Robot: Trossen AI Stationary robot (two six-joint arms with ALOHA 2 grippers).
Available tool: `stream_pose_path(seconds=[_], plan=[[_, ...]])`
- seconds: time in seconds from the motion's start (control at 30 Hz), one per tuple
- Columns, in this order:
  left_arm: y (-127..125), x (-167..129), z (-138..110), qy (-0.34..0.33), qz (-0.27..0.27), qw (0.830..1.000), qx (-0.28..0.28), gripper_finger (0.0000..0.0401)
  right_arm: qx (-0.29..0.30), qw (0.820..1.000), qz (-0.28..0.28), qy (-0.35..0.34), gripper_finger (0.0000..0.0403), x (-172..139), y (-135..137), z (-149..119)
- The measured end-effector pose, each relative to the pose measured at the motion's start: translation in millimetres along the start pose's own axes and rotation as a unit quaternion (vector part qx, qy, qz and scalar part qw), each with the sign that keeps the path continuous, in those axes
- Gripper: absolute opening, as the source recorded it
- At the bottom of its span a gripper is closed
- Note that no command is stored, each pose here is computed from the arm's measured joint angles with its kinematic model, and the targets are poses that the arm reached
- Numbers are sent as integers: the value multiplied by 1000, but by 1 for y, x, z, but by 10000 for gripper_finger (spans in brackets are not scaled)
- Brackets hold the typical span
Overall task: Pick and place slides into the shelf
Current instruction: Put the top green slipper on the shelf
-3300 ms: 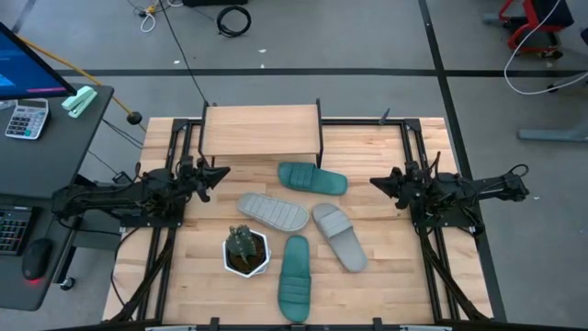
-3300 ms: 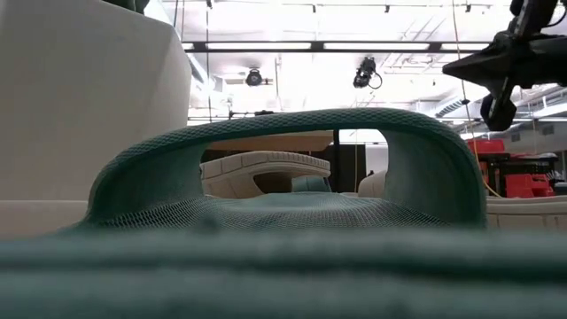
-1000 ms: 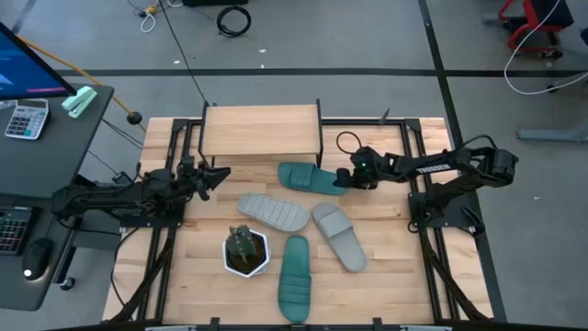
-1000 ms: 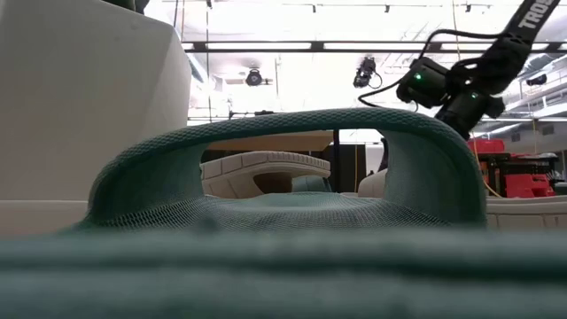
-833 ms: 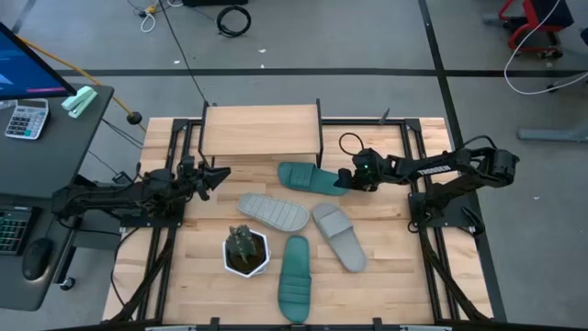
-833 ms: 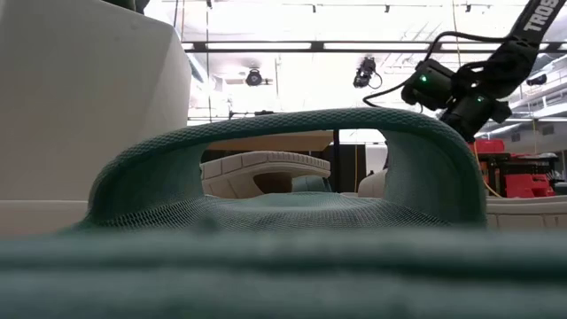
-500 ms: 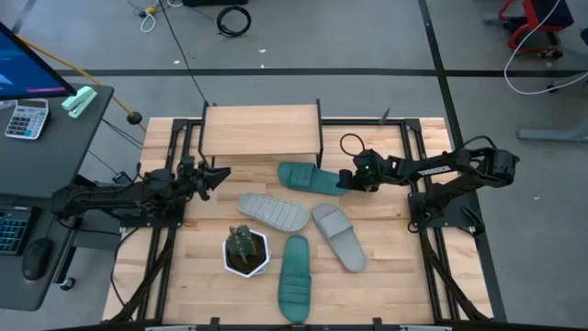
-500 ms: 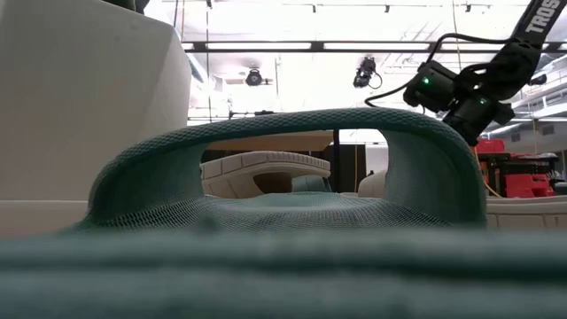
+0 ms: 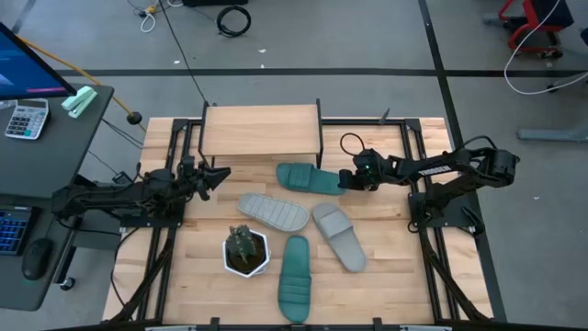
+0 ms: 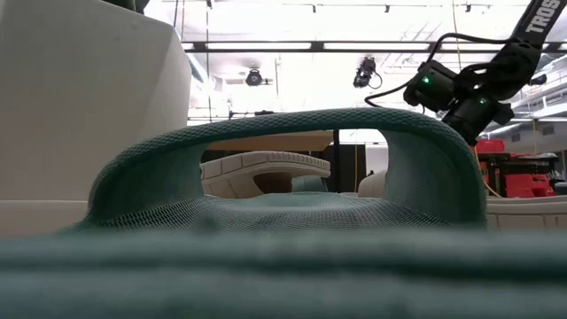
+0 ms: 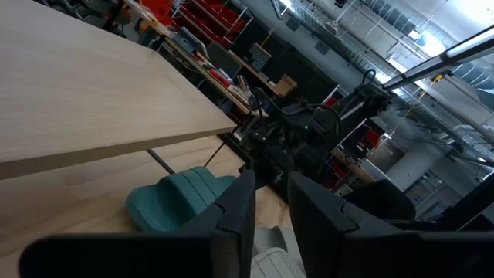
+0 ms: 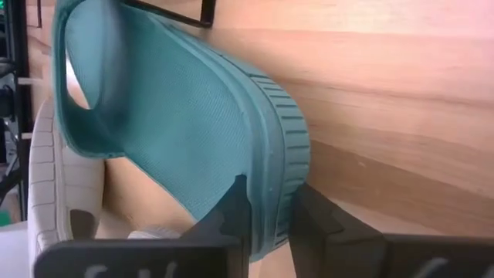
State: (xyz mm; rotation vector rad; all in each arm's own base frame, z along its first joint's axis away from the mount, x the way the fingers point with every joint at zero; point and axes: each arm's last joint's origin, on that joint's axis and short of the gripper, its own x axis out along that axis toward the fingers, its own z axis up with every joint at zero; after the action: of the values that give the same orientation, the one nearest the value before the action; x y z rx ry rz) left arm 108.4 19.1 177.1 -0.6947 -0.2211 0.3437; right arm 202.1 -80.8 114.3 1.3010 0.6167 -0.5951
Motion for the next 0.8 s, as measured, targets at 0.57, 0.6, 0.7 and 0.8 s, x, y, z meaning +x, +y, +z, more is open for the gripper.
stream_pose_path(seconds=[0.57, 0.6, 0.7, 0.8], plan=[[0, 0, 0, 1, 0, 1000, 0, 78, -28, 997, 66, 40, 58, -44, 25, -15], [0, 0, 0, 0, 0, 1000, 0, 79, -30, 996, 71, 35, 58, -49, 26, -15], [0, 0, 0, 1, 0, 1000, 1, 79, -36, 995, 90, 23, 58, -63, 29, -17], [0, 0, 0, 1, 1, 1000, 1, 76, -37, 994, 107, 10, 58, -74, 31, -18]])
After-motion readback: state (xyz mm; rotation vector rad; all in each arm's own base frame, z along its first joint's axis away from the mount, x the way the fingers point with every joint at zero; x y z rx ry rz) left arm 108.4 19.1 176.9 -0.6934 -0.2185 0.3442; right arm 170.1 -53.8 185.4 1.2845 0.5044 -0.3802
